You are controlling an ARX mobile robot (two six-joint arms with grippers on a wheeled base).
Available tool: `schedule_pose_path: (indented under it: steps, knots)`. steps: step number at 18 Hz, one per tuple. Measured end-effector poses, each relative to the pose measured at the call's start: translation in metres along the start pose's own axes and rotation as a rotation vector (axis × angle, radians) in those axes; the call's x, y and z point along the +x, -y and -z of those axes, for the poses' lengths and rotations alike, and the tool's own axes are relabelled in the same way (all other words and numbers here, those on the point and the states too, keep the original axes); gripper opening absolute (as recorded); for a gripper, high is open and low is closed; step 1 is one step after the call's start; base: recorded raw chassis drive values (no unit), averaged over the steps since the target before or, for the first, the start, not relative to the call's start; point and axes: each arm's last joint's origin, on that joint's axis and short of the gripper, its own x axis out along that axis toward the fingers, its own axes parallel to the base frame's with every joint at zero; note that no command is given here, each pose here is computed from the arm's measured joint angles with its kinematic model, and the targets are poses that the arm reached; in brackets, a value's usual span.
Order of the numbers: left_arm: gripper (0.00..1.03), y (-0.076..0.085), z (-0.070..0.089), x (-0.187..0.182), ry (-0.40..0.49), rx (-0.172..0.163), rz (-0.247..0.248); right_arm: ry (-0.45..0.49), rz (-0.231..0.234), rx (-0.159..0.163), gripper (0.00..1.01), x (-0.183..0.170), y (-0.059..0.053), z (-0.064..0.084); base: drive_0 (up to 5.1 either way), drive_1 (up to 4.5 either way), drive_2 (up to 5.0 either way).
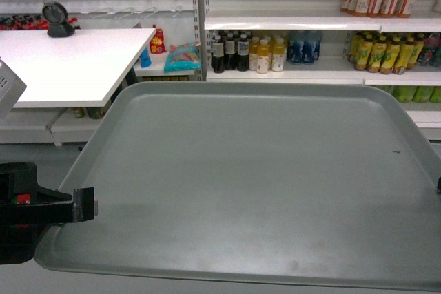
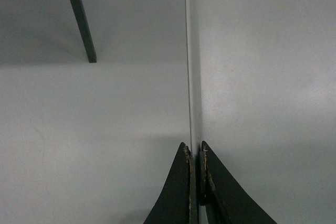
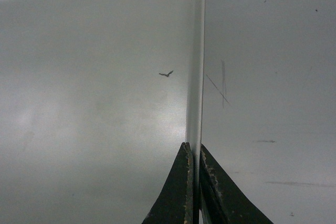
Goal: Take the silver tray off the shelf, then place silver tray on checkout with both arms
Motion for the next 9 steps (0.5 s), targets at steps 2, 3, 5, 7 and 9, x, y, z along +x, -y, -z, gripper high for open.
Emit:
schedule_pose_path:
  steps: [2, 3, 5, 7, 9]
  knots:
    - [0.02, 0.0001, -0.0002, 0.0000, 0.003, 0.000, 0.001, 0.003, -0.001, 0.000, 0.03, 0.0000, -0.0001, -0.0003, -4.9, 2.49, 2.5]
    - [0.02, 0.0000, 0.0000, 0.0000, 0.000, 0.000, 0.000, 0.003, -0.001, 0.000, 0.03, 0.0000, -0.0001, -0.0002, -4.9, 2.55, 2.6]
    - [0.02, 0.0000, 0.0000, 0.0000, 0.000, 0.001, 0.000, 0.000, 0.000, 0.000, 0.03, 0.0000, 0.0000, 0.0000, -4.9, 2.56, 2.6]
    - [0.02, 0.0000, -0.0001, 0.0000, 0.001, 0.003, 0.000, 0.003, 0.000, 0.000, 0.03, 0.0000, -0.0001, -0.0003, -4.8, 2.58, 2.6]
    - [0.02, 0.0000, 0.0000, 0.0000, 0.000, 0.003, 0.000, 0.003, -0.001, 0.000, 0.03, 0.0000, -0.0001, -0.0003, -5.0, 2.44, 2.4]
